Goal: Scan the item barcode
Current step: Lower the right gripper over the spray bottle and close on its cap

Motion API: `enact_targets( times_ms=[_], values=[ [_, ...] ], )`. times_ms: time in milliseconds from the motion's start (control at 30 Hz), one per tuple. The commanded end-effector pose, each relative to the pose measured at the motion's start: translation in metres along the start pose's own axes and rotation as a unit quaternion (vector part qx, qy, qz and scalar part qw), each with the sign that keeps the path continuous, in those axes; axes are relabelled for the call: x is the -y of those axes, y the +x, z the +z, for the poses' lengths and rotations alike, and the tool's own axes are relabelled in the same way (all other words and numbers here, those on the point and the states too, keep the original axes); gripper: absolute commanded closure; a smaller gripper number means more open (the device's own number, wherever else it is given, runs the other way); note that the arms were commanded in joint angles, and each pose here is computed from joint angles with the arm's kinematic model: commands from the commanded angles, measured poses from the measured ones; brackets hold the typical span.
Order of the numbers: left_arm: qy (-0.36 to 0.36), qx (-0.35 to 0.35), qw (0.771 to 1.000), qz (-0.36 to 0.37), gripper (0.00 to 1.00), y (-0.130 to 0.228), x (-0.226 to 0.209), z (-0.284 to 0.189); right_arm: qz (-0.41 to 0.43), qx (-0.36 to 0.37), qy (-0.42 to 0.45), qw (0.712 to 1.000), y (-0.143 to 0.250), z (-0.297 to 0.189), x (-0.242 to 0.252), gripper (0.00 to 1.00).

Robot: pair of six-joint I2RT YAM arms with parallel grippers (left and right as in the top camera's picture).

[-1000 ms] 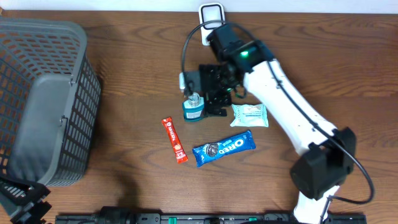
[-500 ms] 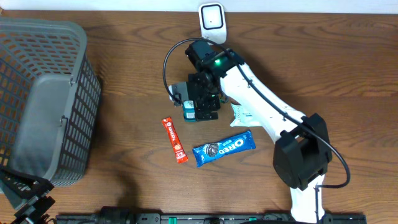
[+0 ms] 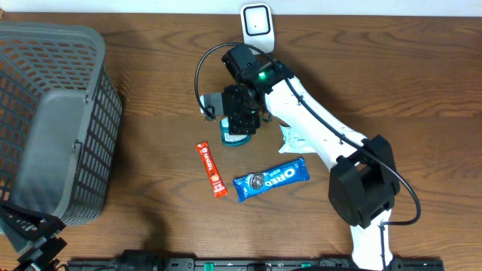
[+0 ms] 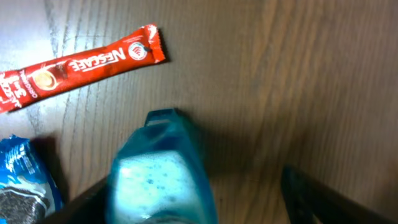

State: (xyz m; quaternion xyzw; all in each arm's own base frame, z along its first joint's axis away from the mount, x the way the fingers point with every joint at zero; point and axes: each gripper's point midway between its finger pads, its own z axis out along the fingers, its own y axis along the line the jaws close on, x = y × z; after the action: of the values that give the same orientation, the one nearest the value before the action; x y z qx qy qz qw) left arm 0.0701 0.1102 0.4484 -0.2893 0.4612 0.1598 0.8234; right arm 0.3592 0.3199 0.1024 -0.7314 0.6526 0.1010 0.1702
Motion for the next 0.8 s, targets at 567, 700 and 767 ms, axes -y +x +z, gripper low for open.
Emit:
enact_targets(
  times_ms=[567, 700, 767],
  values=[
    [0.004, 0.006, 1.000, -0.001, 0.08, -0.003, 0.000, -0.002, 0.158, 0.092, -0.094, 0.979, -0.040, -0.001, -0.026, 0.70],
    [0.004, 0.006, 1.000, -0.001, 0.08, -0.003, 0.000, -0.002, 0.197, 0.107, -0.099, 0.969, -0.050, -0.012, -0.024, 0.62],
    [0.004, 0.006, 1.000, -0.001, 0.08, -0.003, 0.000, -0.002, 0.239, 0.120, -0.100, 0.958, -0.060, -0.023, -0.019, 0.67]
  ],
)
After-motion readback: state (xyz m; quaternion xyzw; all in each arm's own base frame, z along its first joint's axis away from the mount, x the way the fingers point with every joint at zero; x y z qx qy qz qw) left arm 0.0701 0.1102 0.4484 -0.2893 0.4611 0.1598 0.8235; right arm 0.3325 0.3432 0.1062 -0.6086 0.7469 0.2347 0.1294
